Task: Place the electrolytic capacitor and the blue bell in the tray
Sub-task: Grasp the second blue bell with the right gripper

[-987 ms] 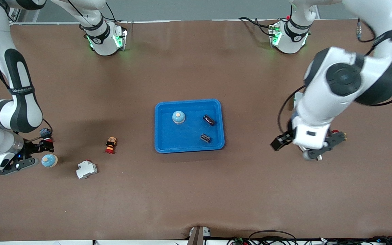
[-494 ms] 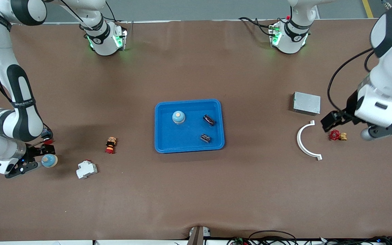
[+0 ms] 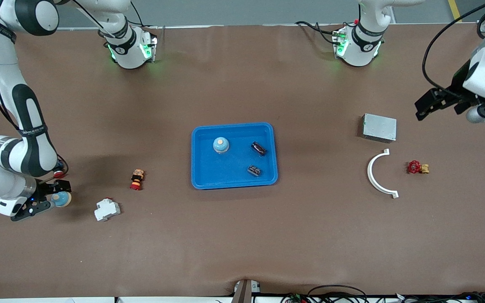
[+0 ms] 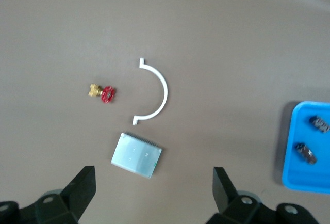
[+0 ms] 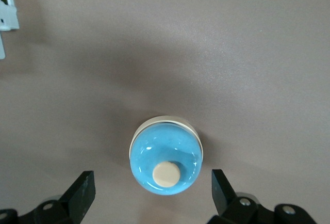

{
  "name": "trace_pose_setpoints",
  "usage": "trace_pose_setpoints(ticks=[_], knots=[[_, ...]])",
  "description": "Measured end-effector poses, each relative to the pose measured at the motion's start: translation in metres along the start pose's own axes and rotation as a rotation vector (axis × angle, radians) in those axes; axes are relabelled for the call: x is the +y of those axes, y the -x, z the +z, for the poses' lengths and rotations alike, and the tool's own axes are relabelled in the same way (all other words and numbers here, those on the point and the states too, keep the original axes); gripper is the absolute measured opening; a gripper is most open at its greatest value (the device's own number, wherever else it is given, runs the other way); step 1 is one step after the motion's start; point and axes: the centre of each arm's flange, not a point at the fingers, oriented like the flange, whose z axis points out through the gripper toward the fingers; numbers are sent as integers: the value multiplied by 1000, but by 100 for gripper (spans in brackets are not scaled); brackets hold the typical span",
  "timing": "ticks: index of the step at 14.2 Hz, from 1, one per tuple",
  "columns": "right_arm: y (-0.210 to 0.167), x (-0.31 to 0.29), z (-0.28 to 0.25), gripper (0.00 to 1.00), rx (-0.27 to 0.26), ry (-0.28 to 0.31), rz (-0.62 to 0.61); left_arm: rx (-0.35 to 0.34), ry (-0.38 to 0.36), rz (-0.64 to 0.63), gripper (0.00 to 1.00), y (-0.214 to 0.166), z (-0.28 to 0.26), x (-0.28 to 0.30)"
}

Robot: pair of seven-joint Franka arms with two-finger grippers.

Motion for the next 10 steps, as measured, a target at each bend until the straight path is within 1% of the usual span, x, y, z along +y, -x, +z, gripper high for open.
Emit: trace_pose_setpoints(ticks=[3, 10], knots=[[-2, 2, 7, 100, 19, 13, 1, 3, 2, 9, 100, 13, -10, 0], [1, 7, 15, 100, 28, 18, 9, -8, 2, 6, 100, 13, -6, -2]])
